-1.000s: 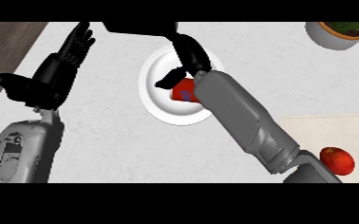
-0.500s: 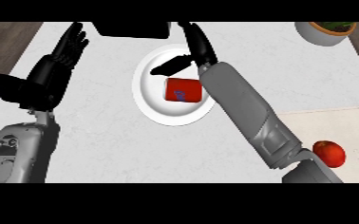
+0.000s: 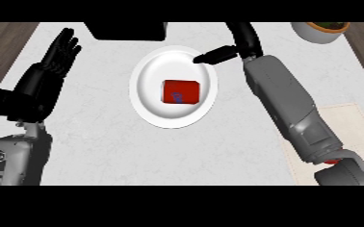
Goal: Pick the can from the placemat and place it in the plate
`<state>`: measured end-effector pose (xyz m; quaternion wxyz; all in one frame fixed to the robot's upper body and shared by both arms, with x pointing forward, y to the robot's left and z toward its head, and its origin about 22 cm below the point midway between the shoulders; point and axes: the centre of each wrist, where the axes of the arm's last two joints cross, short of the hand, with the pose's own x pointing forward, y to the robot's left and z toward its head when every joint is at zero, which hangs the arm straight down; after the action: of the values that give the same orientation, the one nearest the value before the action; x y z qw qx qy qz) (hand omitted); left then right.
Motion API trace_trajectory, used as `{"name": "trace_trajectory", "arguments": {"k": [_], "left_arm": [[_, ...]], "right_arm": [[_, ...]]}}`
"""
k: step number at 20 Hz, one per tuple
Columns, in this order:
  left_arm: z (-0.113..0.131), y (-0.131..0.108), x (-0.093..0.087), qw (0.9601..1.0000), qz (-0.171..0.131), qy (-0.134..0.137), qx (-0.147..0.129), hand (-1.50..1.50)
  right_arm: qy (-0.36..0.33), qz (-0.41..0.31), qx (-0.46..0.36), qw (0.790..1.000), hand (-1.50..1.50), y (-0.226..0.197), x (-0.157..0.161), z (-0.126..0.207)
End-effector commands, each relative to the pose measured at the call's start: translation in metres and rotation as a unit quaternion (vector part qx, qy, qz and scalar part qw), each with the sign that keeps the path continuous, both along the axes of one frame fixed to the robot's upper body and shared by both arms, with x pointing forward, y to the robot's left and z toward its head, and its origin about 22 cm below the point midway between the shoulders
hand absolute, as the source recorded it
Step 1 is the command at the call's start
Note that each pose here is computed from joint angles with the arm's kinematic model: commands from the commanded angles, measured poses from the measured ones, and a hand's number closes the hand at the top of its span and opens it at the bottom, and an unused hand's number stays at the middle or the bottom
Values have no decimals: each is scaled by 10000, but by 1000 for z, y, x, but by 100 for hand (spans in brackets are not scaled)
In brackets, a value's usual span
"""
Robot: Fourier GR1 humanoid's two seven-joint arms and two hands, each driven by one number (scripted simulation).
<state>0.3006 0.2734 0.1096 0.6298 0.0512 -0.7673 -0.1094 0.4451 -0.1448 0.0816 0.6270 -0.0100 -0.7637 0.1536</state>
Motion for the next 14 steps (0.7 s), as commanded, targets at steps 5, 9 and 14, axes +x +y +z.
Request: {"name": "trace_trajectory", "arguments": {"k": [5,9,14], "left_arm": [[-10,19,2,10000,7,-23,-39,0],[-10,18,3,10000,79,-37,12,0],[-9,7,11,10000,59,12,2,0]], "right_arm": [[-117,155,-42,9998,-150,-85,1,-12],[-141,65,-215,9996,-150,-122,-6,-20],[-202,220,-242,9993,-150,-161,-6,-4]]}}
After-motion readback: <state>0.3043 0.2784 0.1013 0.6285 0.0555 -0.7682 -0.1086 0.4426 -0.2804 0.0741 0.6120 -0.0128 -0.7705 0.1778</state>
